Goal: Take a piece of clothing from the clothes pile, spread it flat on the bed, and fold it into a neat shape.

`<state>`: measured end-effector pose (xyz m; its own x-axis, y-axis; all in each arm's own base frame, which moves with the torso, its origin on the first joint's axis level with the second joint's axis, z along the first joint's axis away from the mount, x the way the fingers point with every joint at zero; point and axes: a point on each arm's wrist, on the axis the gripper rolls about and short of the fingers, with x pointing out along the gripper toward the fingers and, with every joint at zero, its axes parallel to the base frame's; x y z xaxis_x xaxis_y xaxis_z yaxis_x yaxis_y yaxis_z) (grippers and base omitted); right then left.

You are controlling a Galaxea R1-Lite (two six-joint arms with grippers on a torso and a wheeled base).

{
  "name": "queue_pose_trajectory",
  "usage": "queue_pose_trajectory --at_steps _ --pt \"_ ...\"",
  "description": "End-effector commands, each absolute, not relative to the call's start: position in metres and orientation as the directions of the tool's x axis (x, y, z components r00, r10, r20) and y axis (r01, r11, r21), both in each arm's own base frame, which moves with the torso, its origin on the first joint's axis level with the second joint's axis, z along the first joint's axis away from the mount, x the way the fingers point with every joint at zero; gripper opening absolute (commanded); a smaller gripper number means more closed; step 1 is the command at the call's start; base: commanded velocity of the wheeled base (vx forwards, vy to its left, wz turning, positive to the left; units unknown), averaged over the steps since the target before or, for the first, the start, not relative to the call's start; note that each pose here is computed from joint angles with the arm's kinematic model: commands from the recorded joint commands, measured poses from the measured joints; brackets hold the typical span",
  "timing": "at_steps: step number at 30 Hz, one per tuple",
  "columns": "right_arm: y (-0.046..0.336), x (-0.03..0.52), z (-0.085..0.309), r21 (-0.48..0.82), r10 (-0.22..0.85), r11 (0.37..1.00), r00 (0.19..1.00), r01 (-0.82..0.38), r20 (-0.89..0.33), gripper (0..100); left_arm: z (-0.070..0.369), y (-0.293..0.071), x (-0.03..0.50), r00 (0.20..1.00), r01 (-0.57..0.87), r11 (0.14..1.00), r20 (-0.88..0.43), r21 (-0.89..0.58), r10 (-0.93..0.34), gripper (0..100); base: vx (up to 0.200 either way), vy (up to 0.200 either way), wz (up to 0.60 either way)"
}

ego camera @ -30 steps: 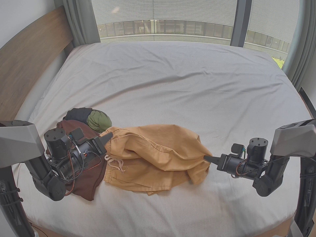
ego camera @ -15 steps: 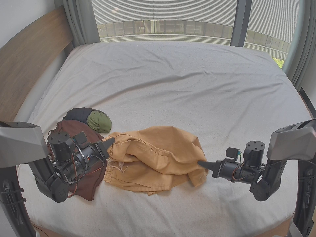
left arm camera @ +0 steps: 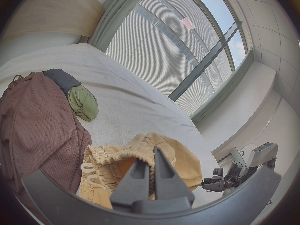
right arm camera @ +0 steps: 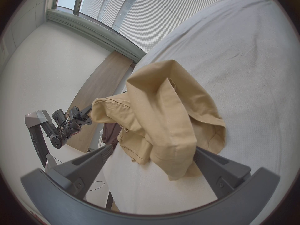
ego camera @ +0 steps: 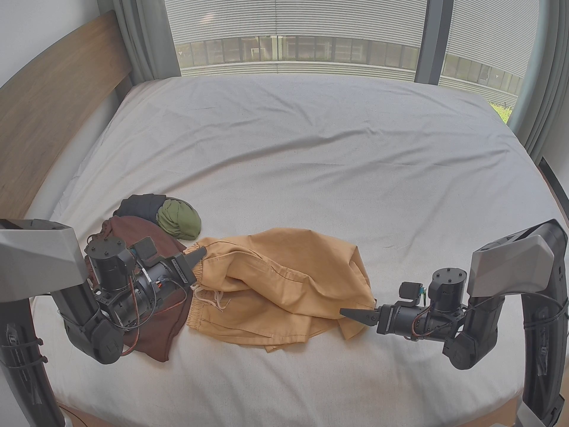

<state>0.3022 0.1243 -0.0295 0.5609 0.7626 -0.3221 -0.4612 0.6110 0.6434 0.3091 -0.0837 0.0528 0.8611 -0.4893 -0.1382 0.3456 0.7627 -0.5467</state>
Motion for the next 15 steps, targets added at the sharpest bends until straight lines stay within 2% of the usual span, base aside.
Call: queue_pose_trajectory --at_steps 1,7,15 --pt "0.124 0.302 -0.044 0.653 0.759 0.619 0.547 -0.437 -0.354 100 0.053 -0.084 0.309 0.861 0.345 0.762 -0.139 -0.548 -0.489 0 0.0 0.0 0.0" --pt "0.126 0.304 -0.046 0.666 0.769 0.605 0.537 -0.436 -0.347 100 0.053 -0.084 0.309 0.861 0.347 0.762 -0.137 -0.548 -0.491 0 0.0 0.0 0.0" --pt "0.114 0.298 -0.011 0.706 0.829 0.514 0.492 -0.488 -0.264 100 0.054 -0.083 0.312 0.865 0.348 0.762 -0.127 -0.546 -0.486 0 0.0 0.0 0.0"
